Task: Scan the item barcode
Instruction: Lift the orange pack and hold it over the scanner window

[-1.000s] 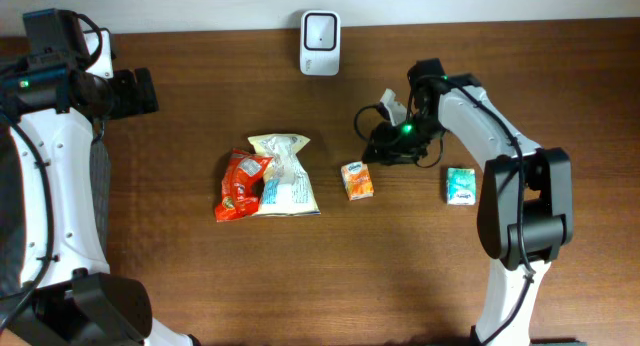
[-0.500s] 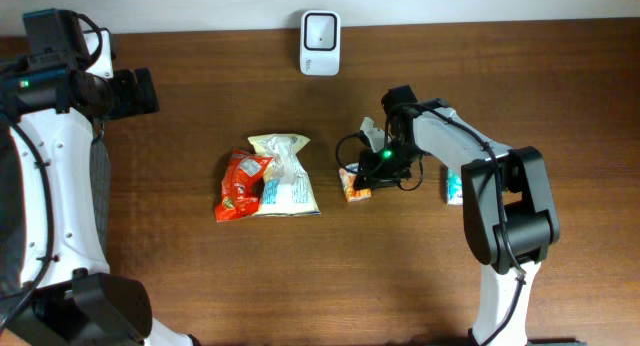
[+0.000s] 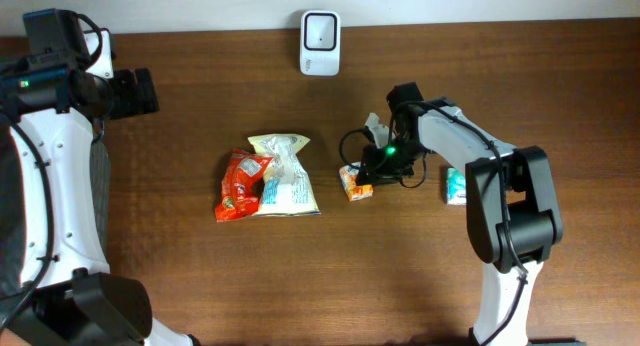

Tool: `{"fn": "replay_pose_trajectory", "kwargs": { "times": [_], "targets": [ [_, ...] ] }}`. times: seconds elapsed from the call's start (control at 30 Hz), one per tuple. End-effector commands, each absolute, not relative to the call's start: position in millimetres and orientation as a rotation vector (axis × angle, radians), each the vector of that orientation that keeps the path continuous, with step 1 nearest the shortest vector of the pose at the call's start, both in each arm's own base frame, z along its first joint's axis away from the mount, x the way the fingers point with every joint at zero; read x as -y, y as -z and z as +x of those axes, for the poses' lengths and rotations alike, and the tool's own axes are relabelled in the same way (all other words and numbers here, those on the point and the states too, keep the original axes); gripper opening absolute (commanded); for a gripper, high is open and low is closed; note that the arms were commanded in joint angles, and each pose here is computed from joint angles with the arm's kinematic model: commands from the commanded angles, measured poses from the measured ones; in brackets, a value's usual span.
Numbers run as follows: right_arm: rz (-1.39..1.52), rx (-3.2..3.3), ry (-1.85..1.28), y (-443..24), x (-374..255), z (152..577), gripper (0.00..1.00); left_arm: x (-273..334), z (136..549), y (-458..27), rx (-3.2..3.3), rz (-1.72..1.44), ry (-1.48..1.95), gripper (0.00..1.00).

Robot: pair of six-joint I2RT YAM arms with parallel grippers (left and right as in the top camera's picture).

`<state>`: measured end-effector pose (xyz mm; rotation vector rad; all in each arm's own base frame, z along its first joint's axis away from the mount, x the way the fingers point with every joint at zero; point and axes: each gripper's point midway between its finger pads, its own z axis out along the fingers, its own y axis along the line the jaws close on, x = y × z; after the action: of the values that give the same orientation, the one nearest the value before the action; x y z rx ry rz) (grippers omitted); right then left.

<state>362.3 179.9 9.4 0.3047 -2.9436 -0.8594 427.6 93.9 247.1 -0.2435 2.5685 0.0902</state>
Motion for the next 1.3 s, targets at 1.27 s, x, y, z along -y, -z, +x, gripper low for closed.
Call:
{"fn": "replay_pose_trajectory", "kwargs": {
  "times": [1.27],
  "targets": [
    [0.266, 4.071, -0.525, -333.2, -156.4, 506.0, 0.04, -94.0, 428.4, -247.4, -2.568, -0.224, -0.088, 0.99]
  ]
}}
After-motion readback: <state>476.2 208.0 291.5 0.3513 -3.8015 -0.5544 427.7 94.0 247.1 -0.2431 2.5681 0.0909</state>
